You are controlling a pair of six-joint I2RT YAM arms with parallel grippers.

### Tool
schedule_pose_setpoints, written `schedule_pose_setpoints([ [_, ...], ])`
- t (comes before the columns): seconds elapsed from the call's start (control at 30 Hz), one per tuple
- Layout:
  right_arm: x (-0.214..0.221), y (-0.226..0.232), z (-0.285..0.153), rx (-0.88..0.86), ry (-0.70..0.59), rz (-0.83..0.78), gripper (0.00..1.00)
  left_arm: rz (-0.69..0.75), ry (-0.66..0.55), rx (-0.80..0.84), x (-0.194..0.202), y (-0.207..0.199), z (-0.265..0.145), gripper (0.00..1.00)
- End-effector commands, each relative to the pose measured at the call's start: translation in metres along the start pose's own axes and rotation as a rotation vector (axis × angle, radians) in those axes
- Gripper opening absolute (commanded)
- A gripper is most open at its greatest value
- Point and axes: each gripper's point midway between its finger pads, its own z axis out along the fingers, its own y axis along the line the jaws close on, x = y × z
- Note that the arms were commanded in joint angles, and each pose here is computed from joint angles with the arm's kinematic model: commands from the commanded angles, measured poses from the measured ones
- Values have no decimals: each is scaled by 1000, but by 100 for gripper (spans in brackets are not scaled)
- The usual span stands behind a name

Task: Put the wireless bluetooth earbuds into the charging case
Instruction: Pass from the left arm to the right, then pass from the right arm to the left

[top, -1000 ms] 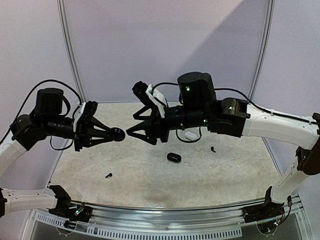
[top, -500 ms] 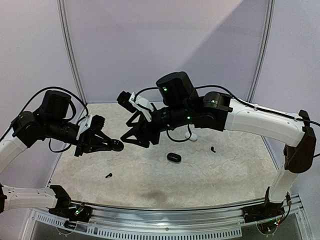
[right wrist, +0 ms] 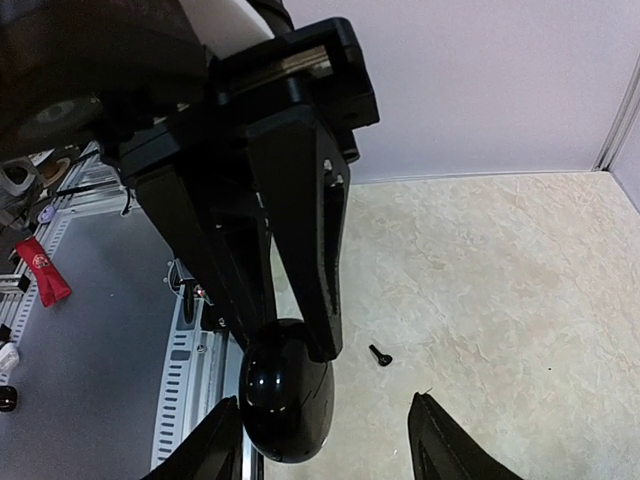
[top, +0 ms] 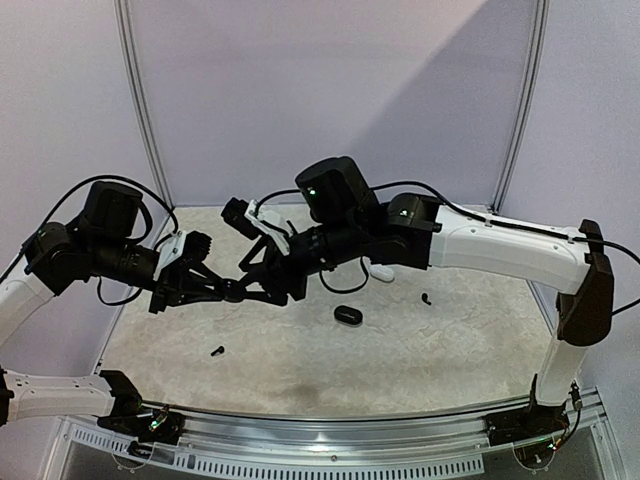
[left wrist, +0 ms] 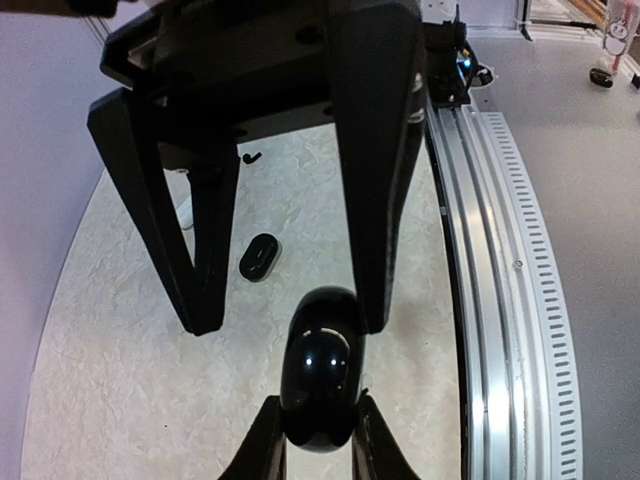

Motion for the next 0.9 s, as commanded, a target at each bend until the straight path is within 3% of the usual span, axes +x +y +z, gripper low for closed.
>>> schedule_pose_setpoints([
  [0.0,-2,9,11,-33,-7,4,50,11,-21,14,-7,-4,0,0],
  [0.23,-1,4,12,-3,0,7,9,13,-20,17,-7,-5,0,0],
  [0.37,-6,5,5,4,-12,3,0,-8,-38,27,-9,-8,-2,0],
  [0.4,-6,5,4,8,-15,4,0,-27,-60,23,-13,-9,-3,12],
  [0.43,-10,4,-1,14,-29,5,0,-43,-89,11,-17,-8,-5,42],
  [0.47,-12,3,-4,20,-42,10,0,-53,-126,-5,-21,-9,-9,65],
  [0.5,-17,3,-9,23,-69,10,0,-64,-156,-16,-19,-10,-9,79],
  [0.6,-42,6,-37,15,-208,29,0,-75,-294,-40,-28,-16,-18,81],
  [0.73,-66,17,-74,-5,-405,0,0,-155,-417,13,-48,-18,-23,75],
  [0.87,-75,25,-89,-30,-508,-21,0,-244,-582,33,-73,-3,-24,65],
])
